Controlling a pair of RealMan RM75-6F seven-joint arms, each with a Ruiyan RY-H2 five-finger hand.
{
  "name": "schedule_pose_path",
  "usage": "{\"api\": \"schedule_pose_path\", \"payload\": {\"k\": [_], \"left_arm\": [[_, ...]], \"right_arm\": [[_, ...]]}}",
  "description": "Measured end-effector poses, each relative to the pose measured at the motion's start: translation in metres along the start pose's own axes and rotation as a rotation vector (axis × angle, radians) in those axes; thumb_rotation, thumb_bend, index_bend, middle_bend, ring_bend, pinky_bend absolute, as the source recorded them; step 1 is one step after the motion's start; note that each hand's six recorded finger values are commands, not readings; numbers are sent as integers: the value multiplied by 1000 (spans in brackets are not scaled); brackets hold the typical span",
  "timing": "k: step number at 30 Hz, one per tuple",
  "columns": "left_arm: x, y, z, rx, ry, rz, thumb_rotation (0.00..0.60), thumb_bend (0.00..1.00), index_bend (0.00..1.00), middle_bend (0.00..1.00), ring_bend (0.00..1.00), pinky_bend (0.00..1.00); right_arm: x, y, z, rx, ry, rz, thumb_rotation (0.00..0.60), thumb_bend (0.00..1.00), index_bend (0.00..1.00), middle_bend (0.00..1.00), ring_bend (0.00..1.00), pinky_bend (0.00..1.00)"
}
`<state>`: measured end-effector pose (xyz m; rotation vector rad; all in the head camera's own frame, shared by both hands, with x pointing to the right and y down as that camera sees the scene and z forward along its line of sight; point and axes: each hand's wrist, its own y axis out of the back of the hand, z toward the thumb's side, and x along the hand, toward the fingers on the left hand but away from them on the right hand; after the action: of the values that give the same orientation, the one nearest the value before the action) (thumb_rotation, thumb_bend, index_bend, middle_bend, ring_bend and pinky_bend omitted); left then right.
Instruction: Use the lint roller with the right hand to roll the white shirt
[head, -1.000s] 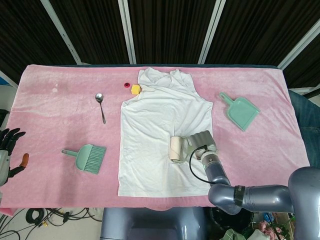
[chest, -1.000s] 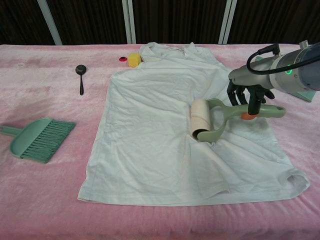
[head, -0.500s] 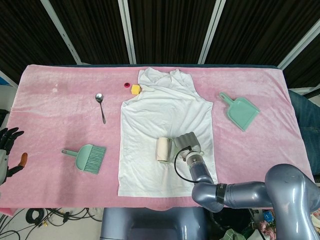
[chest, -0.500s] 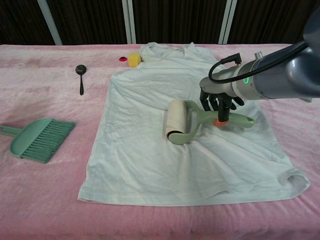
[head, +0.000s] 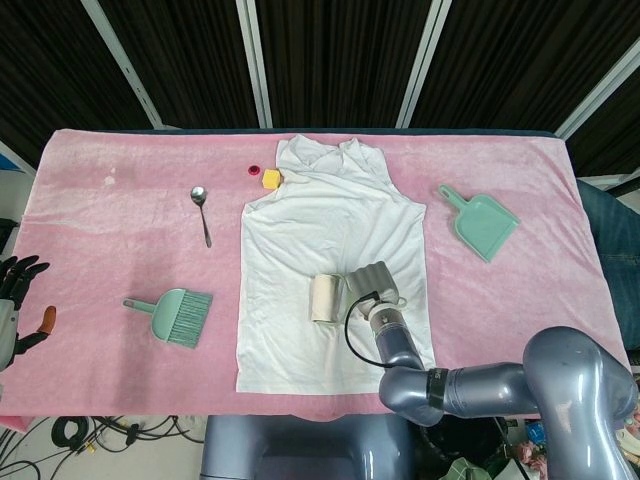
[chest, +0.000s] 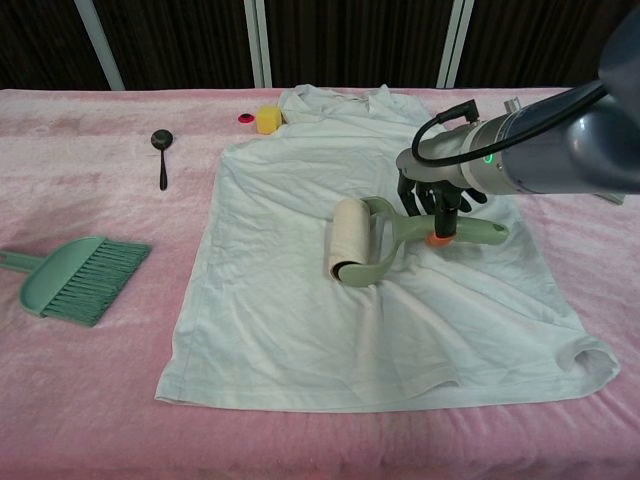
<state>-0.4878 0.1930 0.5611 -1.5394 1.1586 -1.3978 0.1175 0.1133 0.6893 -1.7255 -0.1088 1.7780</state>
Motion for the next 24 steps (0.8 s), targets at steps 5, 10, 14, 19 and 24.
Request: {"api": "schedule_pose_path", "payload": {"k": [5,10,14,19,24], "left_arm": [[0,0,0,1,1,2,600,424,182,132,57,80],[-1,2,0,4,1,9,600,424,182,132,57,80],[-2,4,0,7,2,16,600,424,182,132,58,80],[-2,5,0,7,3,16,600,424,182,132,58,80],[-2,4,1,7,1,14,600,424,182,132,58,80]], "right_arm": [[4,-1,-13,14,-28,8,600,496,697,649,697,672],[10,-7,-33,39,-63,31,600,499,697,649,697,672],[12,-12,-51,52,-100,53,600,502,697,649,697,672],[16,-18,-75,62,-148,82,600,503,696,649,697,672],[20,-25,-95,70,-184,114,600,504,696,650,697,672]]}}
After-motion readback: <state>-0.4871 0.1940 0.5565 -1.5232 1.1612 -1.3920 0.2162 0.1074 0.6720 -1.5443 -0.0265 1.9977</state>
